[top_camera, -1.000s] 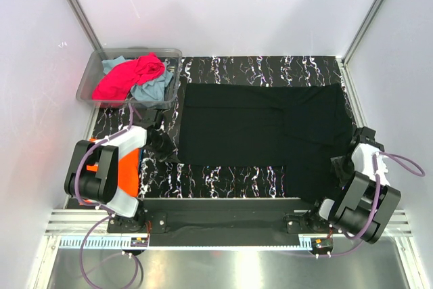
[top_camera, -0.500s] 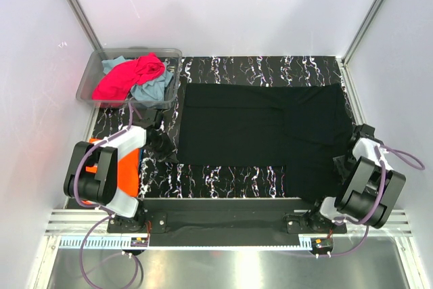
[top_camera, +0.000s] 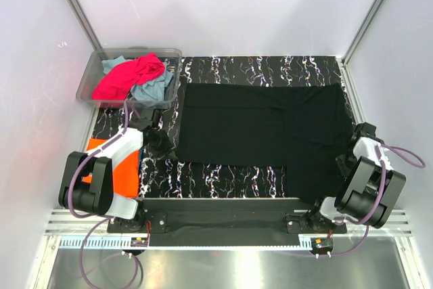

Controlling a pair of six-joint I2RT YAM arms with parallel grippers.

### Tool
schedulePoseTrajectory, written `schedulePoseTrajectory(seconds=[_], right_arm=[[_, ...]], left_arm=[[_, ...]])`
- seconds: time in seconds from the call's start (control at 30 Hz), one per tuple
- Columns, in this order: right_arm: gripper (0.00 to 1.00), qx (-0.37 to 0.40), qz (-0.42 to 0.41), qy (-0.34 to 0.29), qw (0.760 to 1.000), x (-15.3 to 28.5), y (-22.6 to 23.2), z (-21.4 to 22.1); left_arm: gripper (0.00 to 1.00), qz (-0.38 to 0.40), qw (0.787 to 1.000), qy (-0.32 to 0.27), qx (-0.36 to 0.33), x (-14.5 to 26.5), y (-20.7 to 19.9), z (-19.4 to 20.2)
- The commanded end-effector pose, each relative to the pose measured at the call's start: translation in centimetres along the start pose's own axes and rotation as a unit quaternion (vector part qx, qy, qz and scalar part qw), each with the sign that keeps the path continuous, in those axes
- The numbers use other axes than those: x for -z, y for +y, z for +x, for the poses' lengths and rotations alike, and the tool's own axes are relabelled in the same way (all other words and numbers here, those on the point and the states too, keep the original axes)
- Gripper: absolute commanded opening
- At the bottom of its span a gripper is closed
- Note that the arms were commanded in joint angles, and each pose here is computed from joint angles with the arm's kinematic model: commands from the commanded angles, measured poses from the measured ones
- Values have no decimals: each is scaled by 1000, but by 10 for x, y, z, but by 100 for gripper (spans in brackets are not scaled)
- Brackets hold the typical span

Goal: Fold and stack the t-shirts
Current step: Fold the tshirt

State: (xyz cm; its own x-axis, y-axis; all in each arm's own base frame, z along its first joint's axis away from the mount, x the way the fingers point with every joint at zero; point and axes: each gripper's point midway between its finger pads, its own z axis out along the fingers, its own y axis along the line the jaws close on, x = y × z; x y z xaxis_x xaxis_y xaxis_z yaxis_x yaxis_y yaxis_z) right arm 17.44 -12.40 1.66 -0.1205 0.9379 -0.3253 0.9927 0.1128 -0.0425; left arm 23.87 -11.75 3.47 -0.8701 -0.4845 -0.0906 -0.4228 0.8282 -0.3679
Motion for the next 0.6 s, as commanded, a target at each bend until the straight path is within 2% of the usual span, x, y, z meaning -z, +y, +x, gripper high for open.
schedulePoseTrajectory(seconds=[0.0,0.23,0.57], right_arm=[[0,9,0,-17,1000,17,-7,-10],[0,42,-49,-20,998,52,16,-28],[0,116,-143,-80,980,100,80,-65]], left_arm=[[0,-3,999,-31,-16,11,2,-7],[0,0,998,-50,-26,22,0,-10],[0,-1,992,-106,-66,43,-30,-39]])
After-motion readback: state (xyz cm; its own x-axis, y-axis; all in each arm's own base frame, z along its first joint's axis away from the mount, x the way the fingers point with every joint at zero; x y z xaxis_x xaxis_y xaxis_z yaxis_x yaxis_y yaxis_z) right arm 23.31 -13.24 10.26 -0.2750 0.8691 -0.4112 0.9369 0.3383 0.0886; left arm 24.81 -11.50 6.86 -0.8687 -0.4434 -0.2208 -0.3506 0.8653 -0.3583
